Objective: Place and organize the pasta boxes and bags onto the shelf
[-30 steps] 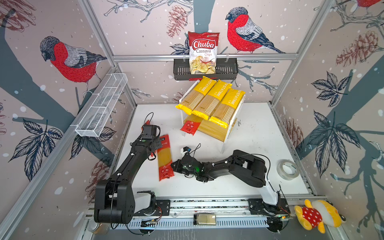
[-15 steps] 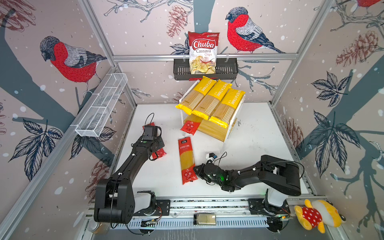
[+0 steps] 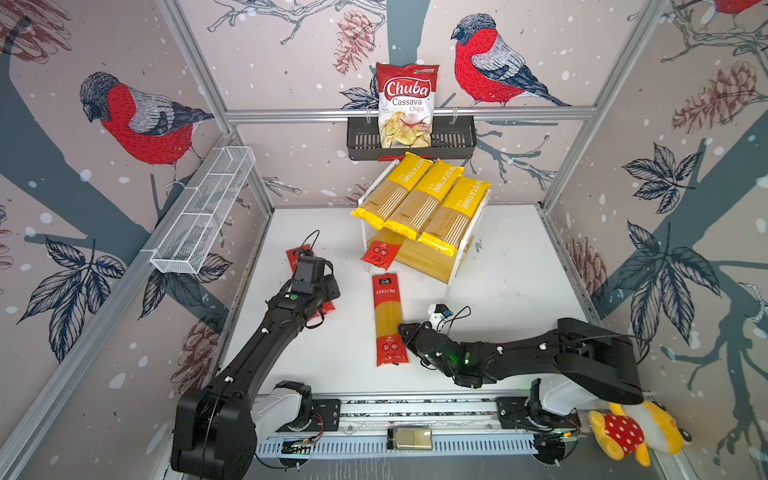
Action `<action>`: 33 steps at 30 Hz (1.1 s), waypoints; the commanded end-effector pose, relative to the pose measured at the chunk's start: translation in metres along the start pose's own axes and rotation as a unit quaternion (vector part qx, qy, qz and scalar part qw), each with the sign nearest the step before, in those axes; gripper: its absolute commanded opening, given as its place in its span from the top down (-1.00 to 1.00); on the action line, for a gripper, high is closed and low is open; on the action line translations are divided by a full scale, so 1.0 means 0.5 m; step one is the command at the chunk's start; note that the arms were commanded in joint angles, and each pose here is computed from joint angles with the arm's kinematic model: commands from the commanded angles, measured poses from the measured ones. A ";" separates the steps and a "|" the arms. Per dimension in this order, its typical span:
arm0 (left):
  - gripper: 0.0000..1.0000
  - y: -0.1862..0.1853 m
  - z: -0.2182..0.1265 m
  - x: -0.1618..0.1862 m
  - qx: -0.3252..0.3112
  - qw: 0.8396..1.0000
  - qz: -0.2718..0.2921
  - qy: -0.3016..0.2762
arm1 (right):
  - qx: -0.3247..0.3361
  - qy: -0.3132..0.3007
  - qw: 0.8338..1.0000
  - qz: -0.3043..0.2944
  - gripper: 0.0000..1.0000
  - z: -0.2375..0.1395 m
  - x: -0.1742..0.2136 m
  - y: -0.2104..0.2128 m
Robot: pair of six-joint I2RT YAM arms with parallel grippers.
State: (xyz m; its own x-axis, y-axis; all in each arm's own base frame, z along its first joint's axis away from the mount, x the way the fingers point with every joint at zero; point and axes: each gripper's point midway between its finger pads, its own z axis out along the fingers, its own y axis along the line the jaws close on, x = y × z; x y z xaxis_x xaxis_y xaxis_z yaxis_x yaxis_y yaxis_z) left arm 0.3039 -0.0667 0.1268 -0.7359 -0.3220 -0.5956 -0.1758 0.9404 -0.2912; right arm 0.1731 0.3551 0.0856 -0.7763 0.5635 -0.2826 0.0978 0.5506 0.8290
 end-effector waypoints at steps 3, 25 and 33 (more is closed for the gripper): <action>0.15 -0.066 -0.010 0.051 0.085 0.995 -0.046 0.014 | 0.020 -0.022 0.999 -0.035 0.23 -0.010 -0.029 -0.021; 0.05 -0.092 0.027 0.151 0.156 0.984 -0.076 0.036 | -0.034 0.085 0.989 -0.113 0.25 0.052 0.069 0.075; 0.04 -0.102 0.051 0.161 0.172 0.981 -0.077 0.040 | 0.029 -0.006 0.996 -0.084 0.08 0.034 -0.014 -0.006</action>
State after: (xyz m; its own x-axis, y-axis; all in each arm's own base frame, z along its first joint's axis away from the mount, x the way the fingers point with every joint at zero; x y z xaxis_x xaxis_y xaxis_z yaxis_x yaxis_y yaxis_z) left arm 0.2602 -0.1346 0.0649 -0.7910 -0.4262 -0.4389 -0.1170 0.8095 -0.5753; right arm 0.1762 0.3731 0.0785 -0.8313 0.4066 -0.3789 -0.0290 0.6490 0.7602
